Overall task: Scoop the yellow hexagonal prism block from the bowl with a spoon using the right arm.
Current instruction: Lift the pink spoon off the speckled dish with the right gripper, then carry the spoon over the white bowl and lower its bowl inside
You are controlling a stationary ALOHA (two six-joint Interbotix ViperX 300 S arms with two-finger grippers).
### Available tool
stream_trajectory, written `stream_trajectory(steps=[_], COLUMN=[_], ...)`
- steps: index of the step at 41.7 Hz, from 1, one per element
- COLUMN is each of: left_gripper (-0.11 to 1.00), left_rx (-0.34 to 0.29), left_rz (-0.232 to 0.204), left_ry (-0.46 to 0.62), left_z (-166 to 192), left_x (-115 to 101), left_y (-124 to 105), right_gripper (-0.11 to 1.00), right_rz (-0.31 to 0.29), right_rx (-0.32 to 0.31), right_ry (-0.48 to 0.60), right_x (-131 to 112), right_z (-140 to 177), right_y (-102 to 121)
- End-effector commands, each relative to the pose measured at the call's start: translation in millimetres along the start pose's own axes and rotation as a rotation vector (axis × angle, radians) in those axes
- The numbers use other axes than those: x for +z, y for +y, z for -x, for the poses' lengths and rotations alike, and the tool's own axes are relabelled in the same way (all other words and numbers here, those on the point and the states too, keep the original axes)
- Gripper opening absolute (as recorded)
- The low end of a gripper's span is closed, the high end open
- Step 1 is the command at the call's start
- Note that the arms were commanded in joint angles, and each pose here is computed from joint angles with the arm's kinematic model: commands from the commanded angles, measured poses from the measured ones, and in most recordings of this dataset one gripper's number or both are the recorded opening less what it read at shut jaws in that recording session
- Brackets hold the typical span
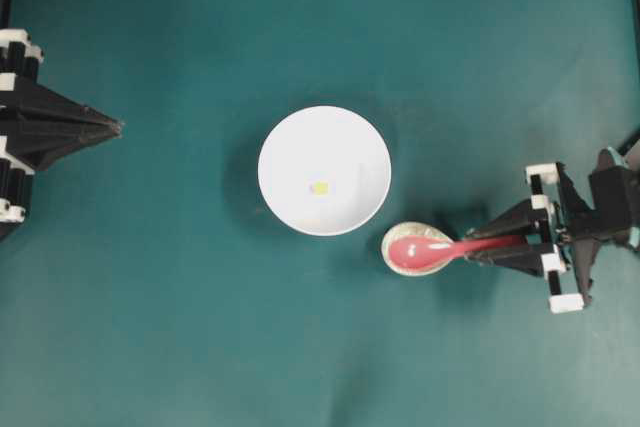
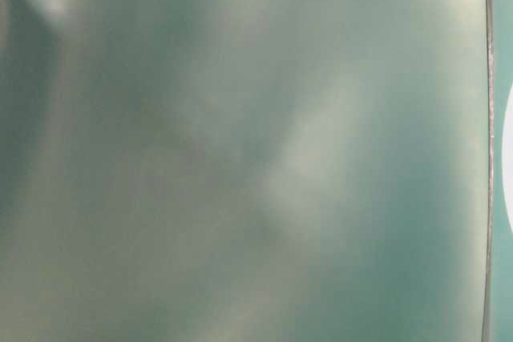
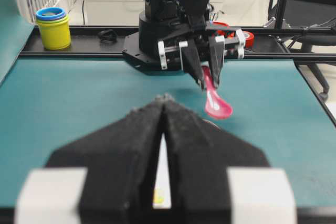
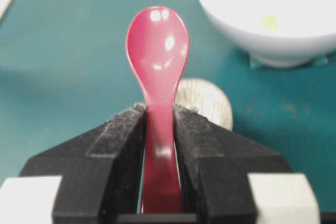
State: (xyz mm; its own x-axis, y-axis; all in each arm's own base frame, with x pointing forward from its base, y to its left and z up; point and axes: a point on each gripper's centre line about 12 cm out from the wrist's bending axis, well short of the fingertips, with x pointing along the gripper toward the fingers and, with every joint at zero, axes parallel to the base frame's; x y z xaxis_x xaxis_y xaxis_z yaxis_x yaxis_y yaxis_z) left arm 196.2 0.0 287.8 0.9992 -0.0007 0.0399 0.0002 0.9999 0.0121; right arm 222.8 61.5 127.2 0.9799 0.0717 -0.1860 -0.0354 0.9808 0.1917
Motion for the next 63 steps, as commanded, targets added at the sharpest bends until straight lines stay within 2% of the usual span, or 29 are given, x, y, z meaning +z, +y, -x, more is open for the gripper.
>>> stream_trajectory(steps=[1, 7, 18, 32, 39, 49, 63], left_gripper=[0.0, 0.0, 0.0, 0.0, 0.0, 0.0, 0.0], left_rx=[0.002, 0.001, 0.001, 0.0, 0.0, 0.0, 0.0], left_rz=[-0.002, -0.014, -0.017, -0.02, -0.021, -0.021, -0.021], left_ry=[-0.012, -0.014, -0.006, -0.002, 0.005, 0.002, 0.005], left_z=[-2, -2, 0, -1, -1, -1, -1], left_x=[5, 6, 7, 5, 4, 5, 4], left_y=[0, 0, 0, 0, 0, 0, 0], right_gripper=[0.23, 0.23, 0.23, 0.23, 0.23, 0.23, 0.23], right_rz=[-0.038, -0.063, -0.058, -0.114, -0.144, -0.151, -0.169], right_rx=[-0.001, -0.028, -0.093, -0.148, -0.151, -0.145, -0.123], right_ry=[-0.03, 0.003, 0.096, 0.255, 0.358, 0.499, 0.691], right_x=[19, 42, 89, 119, 131, 142, 139], right_z=[-1, -4, -16, -41, -53, -68, -91], right_y=[1, -5, -24, -46, -53, -61, -64])
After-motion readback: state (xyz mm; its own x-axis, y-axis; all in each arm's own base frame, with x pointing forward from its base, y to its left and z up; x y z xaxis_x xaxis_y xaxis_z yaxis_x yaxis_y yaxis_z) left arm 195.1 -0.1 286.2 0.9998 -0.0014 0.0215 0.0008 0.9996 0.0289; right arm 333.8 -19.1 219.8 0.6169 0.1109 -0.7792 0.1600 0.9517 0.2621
